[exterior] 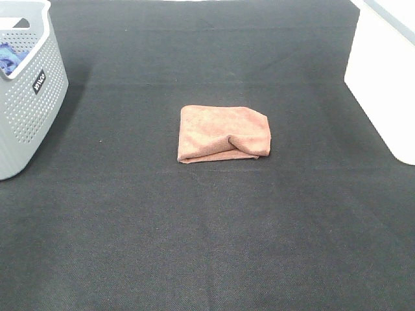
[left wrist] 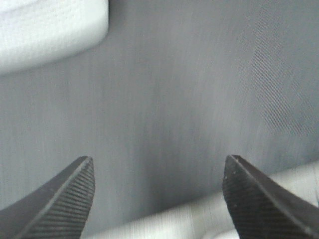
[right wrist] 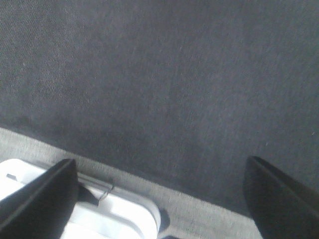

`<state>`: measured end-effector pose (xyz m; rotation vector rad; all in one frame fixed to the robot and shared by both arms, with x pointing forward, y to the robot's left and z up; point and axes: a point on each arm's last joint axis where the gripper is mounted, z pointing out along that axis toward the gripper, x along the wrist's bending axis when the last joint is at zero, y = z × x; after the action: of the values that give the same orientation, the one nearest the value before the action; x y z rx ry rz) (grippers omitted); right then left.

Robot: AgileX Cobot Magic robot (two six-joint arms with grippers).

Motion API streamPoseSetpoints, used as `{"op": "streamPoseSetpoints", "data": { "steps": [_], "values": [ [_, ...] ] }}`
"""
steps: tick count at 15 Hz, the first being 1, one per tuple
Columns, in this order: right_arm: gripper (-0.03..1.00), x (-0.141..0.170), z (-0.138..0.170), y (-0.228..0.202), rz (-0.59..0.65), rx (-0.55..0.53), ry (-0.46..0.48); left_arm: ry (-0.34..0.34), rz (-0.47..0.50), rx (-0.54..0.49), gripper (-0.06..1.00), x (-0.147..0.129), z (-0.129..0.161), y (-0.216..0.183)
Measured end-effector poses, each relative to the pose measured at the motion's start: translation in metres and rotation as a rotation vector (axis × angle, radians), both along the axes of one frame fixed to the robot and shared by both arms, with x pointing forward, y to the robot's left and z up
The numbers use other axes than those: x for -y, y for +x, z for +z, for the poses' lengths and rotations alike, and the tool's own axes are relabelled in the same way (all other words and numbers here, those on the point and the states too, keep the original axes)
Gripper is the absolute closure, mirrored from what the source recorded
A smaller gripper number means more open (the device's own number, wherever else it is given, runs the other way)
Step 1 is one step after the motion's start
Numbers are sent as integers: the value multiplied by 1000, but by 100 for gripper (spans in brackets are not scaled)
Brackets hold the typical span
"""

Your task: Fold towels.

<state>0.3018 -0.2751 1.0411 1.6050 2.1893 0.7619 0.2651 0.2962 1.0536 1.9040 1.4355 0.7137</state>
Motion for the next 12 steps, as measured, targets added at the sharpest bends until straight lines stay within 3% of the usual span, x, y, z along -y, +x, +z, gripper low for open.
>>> {"op": "streamPoseSetpoints", "data": {
  "steps": [3, 12],
  "values": [
    [12, 1, 2, -4, 3, 28, -6, 11, -94, 48, 25, 5, -2, -3],
    [12, 1, 2, -4, 3, 28, -6, 14, -119, 52, 25, 6, -1, -3]
  ]
}}
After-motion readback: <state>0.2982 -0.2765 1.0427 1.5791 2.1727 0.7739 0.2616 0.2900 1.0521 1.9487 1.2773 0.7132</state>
